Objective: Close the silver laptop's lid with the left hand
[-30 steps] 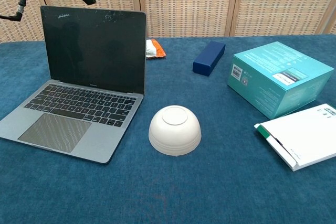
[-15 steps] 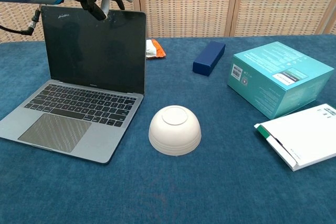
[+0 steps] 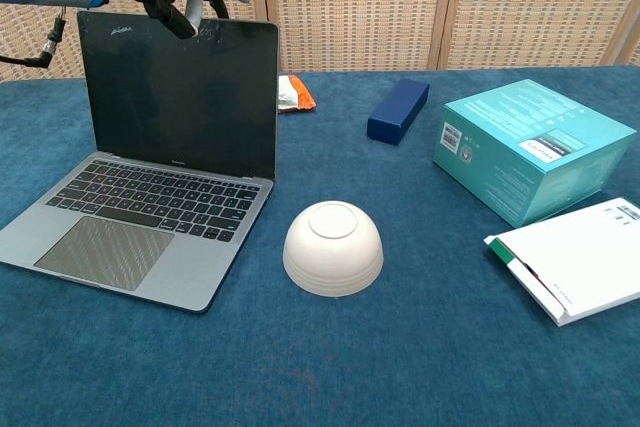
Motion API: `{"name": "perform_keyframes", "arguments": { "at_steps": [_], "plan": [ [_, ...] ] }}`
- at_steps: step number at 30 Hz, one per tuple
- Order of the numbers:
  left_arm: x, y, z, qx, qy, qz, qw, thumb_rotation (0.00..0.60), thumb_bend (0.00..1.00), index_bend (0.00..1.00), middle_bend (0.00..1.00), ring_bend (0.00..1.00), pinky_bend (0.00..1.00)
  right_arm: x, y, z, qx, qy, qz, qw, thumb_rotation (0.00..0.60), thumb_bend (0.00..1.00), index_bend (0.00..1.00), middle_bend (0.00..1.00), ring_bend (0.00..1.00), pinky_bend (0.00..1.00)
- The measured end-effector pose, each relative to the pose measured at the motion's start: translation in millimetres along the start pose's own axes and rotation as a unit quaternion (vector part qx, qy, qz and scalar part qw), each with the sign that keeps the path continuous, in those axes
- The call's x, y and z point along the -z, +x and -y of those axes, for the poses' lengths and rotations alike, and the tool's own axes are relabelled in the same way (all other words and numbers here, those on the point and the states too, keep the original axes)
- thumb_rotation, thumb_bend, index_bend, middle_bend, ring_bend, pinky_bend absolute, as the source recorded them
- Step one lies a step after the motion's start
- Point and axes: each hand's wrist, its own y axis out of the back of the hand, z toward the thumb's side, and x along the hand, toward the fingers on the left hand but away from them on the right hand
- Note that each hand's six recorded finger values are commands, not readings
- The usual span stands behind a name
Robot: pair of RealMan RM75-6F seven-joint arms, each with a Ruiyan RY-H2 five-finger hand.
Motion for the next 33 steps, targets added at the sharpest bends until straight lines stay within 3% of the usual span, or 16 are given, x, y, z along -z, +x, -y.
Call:
{"name": "perform_keyframes", "arguments": {
  "at_steps": [6,19,33],
  "plan": [
    [0,-7,2,0.004,0.000,0.004,1.0000,0.600,1.00,0.12,0.32,0.08,0.10,0,0,-1,0.002,0.001,0.000,1.0000,0.600,0.09,0.08,0.00,0.00,0.00],
    [2,-20,7,0.016,0.006,0.007,0.9998,0.600,1.00,0.13,0.35,0.11,0.11,-3,2,-1,0.002,0.002,-0.005,1.0000,0.600,0.09,0.08,0.00,0.00,0.00],
    [5,-62,8,0.024,0.009,0.019,0.9995,0.600,1.00,0.13,0.35,0.11,0.11,-10,3,2,-0.001,0.004,-0.017,0.9998,0.600,0.09,0.08,0.00,0.00,0.00]
  ]
}}
